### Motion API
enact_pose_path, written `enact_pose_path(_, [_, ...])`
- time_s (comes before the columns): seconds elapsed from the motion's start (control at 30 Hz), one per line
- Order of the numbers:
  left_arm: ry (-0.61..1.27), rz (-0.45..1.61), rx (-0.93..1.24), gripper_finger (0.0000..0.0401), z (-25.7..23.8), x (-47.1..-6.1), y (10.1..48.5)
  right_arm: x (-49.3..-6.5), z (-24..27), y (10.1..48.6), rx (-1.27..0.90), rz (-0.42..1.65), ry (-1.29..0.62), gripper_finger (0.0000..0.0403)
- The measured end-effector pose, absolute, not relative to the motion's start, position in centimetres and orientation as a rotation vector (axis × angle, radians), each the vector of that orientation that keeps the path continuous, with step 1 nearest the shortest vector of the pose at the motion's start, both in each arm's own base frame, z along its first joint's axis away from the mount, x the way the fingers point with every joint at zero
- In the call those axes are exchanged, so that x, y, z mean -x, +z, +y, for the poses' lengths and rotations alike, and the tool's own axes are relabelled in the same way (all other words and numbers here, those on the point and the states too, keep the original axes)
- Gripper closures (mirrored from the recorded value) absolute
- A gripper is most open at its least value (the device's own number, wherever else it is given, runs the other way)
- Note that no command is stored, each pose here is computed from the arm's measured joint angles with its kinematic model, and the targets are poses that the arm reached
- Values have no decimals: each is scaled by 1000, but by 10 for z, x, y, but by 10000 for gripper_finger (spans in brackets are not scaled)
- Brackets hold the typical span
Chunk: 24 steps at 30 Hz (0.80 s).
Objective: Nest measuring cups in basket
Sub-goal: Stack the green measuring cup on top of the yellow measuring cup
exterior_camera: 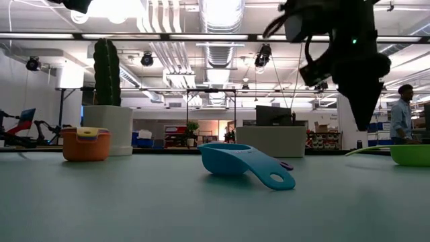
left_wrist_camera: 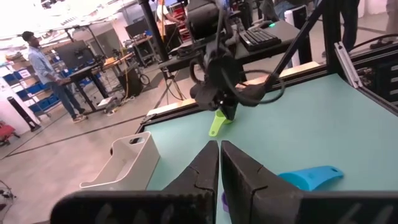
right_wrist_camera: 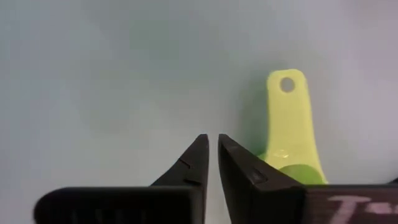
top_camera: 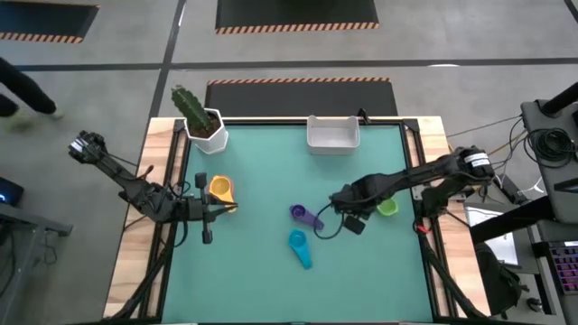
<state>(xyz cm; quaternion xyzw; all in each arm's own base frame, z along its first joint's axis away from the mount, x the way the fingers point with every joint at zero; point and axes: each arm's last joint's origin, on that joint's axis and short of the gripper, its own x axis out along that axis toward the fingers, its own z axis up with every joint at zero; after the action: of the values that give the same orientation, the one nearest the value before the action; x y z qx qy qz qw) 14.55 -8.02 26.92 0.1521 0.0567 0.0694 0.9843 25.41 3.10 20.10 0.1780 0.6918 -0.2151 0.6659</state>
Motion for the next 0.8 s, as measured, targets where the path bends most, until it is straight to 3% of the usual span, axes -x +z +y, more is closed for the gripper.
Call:
enact_pose_path(0.43, [141,114,-306,401,-80,-146,269,-246,-11,196,-369,1651,-456,214])
enact_pose_path(0.8, [140,118,-309,401,-80,-146,269,-237,-24,182,-373,1693,-465,137])
